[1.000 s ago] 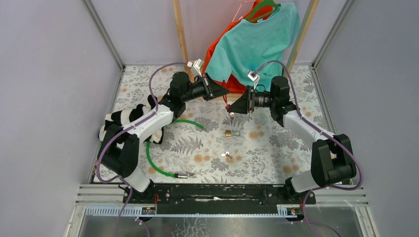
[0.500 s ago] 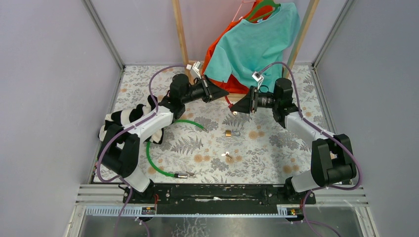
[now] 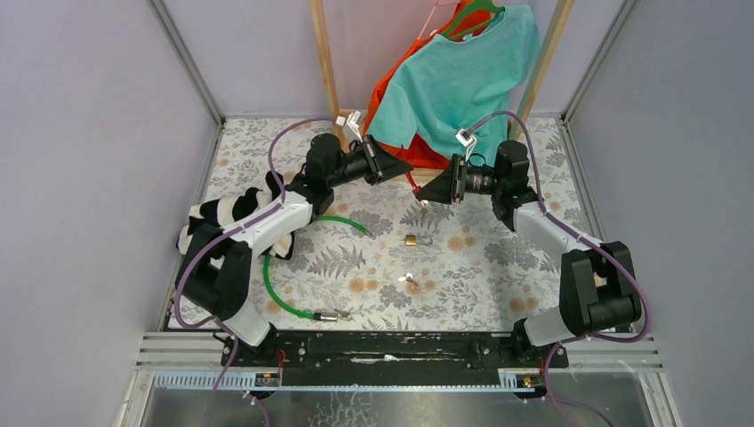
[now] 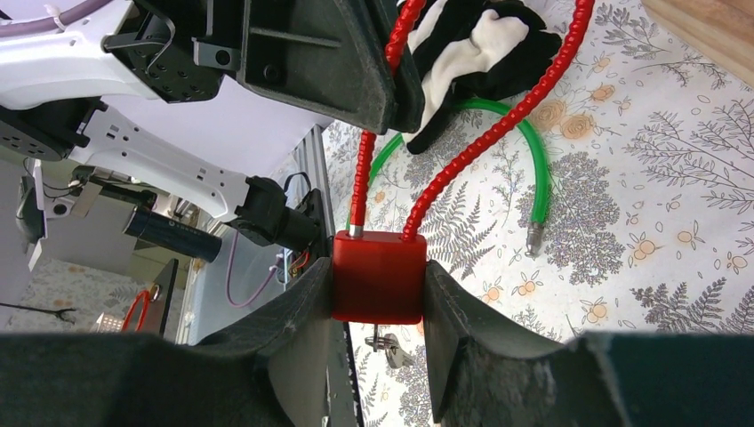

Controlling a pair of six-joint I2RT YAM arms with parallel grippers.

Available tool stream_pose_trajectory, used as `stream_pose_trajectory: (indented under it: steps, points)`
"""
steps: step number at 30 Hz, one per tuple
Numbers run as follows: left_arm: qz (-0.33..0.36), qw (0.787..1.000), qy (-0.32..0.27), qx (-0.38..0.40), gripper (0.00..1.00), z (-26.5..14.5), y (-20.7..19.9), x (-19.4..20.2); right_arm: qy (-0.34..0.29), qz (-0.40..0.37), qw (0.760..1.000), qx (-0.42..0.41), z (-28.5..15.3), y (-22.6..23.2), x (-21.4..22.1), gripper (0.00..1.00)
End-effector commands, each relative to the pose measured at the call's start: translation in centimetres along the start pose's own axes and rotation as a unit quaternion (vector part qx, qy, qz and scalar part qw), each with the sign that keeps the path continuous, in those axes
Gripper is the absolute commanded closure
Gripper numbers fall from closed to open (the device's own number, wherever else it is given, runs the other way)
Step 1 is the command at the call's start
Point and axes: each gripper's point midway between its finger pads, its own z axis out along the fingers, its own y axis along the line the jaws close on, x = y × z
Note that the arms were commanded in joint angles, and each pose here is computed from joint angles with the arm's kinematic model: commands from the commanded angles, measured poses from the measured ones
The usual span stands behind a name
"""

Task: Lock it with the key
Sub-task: Lock the lock.

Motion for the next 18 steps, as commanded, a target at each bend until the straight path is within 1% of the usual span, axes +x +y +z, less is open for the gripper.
stream_pose_trajectory:
  steps: [1, 9, 18]
  points:
    - [-0.021, 0.997, 0.065, -0.025, 1.00, 0.4, 1.8, 4.1, -0.048, -0.150, 0.987, -0.037, -0.5, 3.9, -5.1, 1.00]
    - [-0.034, 0.996, 0.081, -0.032, 1.00, 0.8, 2.3, 5.7, -0.035, -0.181, 0.983, -0.022, -0.4, 3.3, -5.5, 1.00]
    - [-0.062, 0.993, 0.083, -0.059, 1.00, 0.6, 3.9, 6.5, -0.010, -0.245, 0.969, -0.024, -0.7, 3.7, -5.9, 1.00]
